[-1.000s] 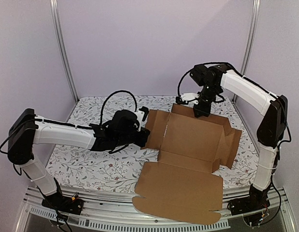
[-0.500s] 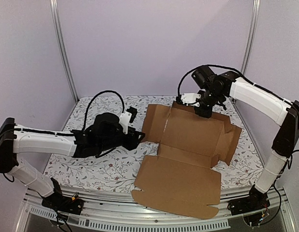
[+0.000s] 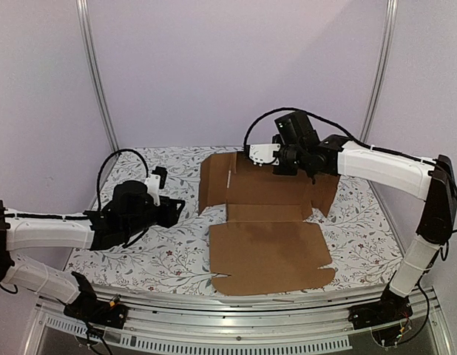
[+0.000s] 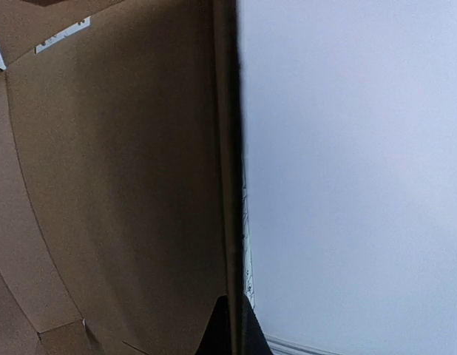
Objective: Fold the paper box
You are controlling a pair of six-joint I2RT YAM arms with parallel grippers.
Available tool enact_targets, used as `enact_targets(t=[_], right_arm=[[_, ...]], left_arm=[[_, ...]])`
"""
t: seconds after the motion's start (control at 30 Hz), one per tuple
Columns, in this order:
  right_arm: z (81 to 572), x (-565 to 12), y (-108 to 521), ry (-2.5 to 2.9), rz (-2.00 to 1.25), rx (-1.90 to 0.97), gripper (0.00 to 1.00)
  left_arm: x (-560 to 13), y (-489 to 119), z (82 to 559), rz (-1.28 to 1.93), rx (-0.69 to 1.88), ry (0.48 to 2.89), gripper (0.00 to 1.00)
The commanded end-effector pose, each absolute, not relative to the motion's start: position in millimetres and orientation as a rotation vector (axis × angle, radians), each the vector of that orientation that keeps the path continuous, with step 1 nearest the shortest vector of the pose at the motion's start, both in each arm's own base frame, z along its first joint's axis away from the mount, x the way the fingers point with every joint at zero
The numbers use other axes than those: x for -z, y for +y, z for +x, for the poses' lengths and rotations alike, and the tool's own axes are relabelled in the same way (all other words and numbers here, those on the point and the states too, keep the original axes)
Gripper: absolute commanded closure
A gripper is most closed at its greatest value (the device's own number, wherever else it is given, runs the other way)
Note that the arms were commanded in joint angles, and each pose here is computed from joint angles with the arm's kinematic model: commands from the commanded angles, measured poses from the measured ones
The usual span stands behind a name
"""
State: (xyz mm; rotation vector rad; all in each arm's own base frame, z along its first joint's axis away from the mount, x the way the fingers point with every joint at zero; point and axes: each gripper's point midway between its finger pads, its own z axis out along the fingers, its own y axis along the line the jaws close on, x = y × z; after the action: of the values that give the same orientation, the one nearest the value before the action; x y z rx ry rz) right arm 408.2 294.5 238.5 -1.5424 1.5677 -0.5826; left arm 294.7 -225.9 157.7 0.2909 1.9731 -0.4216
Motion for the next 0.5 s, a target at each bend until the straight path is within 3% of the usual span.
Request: enact_targets(t=[0.0, 0.2, 0.47], right_arm=[[418, -251, 332, 1.402, -1.518, 0.658, 1.00], [409, -234, 346, 1.349, -1.481, 0.736, 1.00], [387, -224, 355, 1.321, -1.405, 0.769, 1.00]], left_arm=[[-151, -231, 322, 0.283, 0.458, 1.959, 0.44], [-139, -258, 349, 0.369, 0.458, 1.949, 0.44], [-134, -281, 343, 0.473, 0.572, 1.898, 0.44]])
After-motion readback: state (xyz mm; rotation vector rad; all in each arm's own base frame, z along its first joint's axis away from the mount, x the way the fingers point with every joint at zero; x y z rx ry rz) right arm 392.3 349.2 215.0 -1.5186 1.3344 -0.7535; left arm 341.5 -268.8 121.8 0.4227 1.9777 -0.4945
